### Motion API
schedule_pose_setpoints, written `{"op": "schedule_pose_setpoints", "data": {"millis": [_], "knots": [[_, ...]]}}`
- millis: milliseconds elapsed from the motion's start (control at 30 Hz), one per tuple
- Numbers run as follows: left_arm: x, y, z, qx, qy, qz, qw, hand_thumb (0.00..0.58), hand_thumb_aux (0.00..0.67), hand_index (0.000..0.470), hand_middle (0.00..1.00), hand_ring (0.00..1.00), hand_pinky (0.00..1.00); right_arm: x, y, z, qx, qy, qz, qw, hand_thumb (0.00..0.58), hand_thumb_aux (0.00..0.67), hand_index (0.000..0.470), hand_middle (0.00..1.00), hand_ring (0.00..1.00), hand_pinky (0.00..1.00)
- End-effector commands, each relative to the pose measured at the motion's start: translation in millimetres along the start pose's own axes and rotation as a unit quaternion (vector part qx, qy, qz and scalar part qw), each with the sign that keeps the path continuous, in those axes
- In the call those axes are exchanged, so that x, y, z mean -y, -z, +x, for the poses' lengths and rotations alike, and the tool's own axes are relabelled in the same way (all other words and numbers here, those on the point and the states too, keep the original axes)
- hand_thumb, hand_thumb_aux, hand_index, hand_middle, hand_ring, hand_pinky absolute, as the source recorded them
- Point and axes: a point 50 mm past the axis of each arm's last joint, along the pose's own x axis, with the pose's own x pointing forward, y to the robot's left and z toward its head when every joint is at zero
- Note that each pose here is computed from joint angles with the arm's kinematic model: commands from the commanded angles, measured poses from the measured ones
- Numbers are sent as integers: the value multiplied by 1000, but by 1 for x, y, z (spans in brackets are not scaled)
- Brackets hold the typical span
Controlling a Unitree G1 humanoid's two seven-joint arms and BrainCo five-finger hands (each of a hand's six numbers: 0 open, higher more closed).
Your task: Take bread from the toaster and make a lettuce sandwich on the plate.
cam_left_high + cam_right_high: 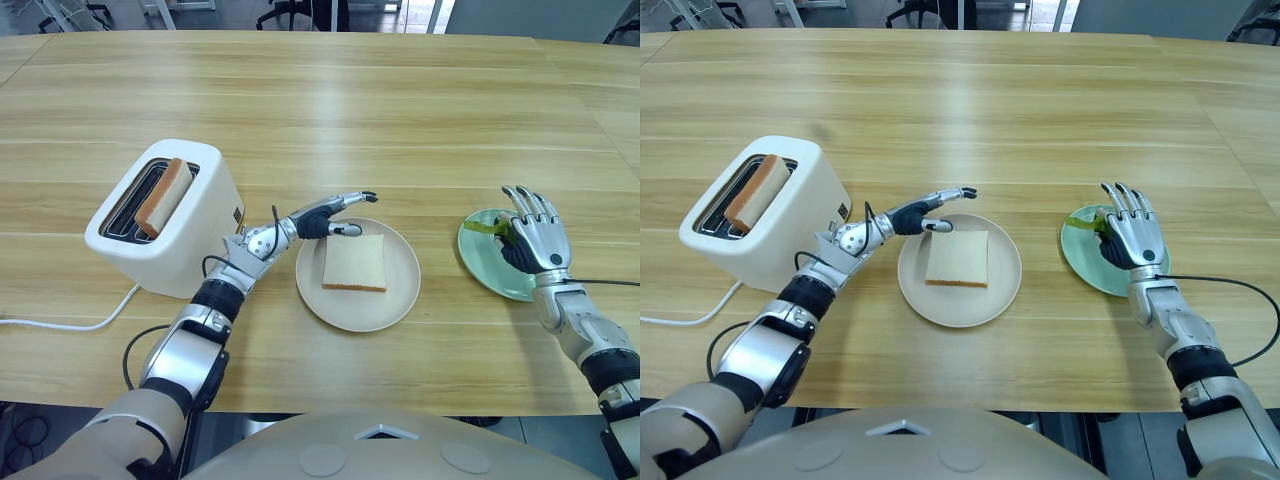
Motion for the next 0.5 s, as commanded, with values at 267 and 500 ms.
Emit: {"op": "schedule_pose_setpoints", "data": {"millis": [267,500], "knots": [[-49,-37,-30,47,-118,27,992,0,0,0,0,0,0,19,-46,15,79,43,52,995,580,670,460,0,0,0],[-99,-77,-90,61,-231,79,968,0,0,0,0,0,0,17,-88,27,135,42,79,987,580,670,460,0,0,0]]}}
